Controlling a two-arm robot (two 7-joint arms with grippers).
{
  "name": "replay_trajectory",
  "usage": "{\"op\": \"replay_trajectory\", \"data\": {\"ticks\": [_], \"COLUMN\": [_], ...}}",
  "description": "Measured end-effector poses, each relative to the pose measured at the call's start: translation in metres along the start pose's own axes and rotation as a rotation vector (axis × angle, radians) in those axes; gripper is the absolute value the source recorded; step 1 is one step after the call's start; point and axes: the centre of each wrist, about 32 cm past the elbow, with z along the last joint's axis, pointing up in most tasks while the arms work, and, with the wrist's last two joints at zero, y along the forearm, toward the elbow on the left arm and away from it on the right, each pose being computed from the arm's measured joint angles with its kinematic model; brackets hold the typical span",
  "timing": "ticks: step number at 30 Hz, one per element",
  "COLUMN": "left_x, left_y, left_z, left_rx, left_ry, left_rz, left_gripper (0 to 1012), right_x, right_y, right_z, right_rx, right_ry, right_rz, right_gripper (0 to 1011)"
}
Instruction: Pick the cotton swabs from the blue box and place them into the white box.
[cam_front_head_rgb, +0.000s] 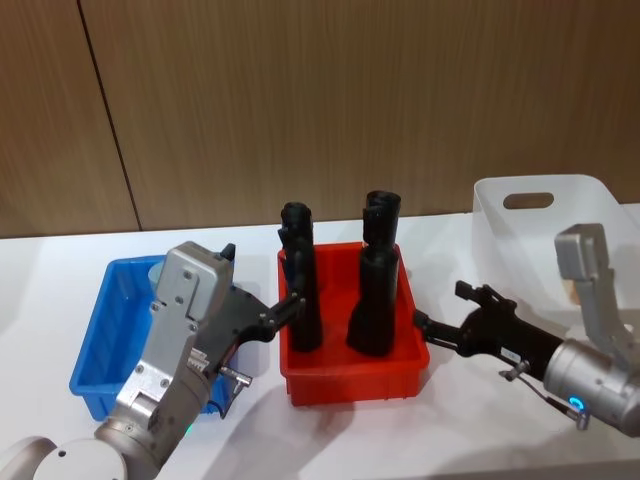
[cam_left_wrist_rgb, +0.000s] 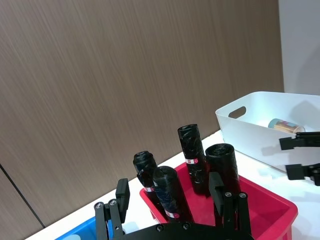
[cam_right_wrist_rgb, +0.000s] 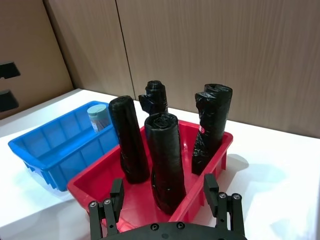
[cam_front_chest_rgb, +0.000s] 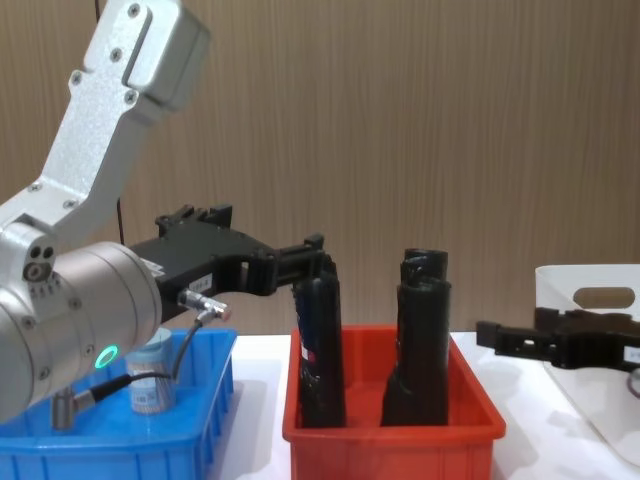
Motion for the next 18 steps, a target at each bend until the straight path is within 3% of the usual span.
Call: {"op": "replay_trajectory", "data": {"ticks": [18], "left_x": [0.0], "left_y": [0.0], "left_z": [0.0], "left_rx": [0.0], "left_ry": [0.0], "left_rz": [0.0], "left_gripper": [1004], "right_x": [0.02], "right_y": [0.032], "right_z": [0.0], "right_rx": [-0.011], "right_ry": [0.046], "right_rz": [0.043], "right_gripper": [1002]}}
